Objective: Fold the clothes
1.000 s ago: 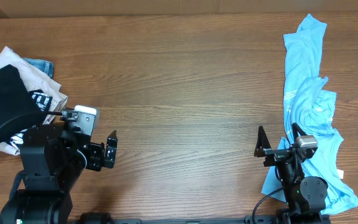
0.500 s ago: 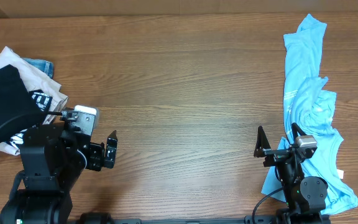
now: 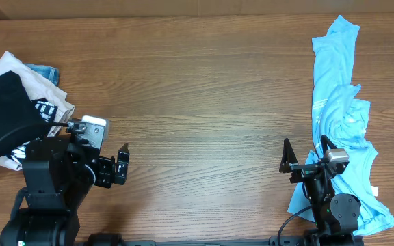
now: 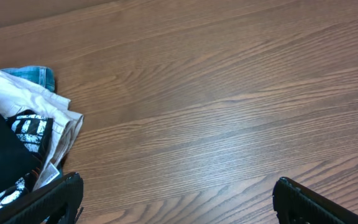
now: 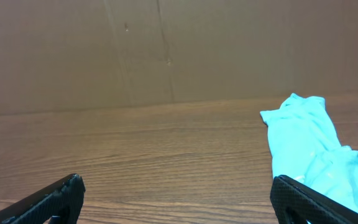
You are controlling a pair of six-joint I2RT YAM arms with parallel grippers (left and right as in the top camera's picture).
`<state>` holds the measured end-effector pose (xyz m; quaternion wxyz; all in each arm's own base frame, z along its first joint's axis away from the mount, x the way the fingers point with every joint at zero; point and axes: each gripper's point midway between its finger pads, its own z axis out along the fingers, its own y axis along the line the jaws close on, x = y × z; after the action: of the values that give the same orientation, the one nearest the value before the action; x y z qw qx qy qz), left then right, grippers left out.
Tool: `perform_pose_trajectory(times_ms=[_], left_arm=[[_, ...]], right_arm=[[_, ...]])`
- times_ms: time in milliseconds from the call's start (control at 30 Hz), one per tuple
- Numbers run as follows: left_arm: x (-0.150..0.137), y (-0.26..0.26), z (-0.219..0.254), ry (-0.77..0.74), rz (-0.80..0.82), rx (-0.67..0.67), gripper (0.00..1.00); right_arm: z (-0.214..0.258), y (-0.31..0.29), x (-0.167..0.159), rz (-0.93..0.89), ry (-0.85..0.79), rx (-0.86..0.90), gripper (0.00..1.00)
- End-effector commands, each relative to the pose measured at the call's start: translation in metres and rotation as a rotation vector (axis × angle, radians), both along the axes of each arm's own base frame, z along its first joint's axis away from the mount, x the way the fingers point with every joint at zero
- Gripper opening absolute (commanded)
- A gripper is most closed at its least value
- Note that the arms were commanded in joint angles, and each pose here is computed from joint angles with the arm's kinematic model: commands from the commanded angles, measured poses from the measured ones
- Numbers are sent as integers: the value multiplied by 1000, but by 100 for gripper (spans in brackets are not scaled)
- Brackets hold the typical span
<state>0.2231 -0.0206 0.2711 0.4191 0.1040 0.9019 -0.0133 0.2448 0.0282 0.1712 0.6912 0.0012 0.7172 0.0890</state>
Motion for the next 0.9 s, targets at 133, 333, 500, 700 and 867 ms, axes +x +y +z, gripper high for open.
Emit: perform_pose_trajectory(times_ms=[133,333,500,700,867], left_arm=[[-18,-2,-17,-27,-1,-19,100],[-15,-12,-48,-207,-17,-82,100],[1,-14,-78,-420,40,-229,100],[16,-13,-75,-696,6,-203,100],[21,-14,-83,-745,-22,-141,100]], right_arm=[[-1,2,0,7,-7,-2,100],[-1,2,0,7,-7,-2,100],[-1,2,0,7,-7,-2,100],[-1,2,0,7,-7,-2,100],[-1,2,0,7,-7,-2,100]])
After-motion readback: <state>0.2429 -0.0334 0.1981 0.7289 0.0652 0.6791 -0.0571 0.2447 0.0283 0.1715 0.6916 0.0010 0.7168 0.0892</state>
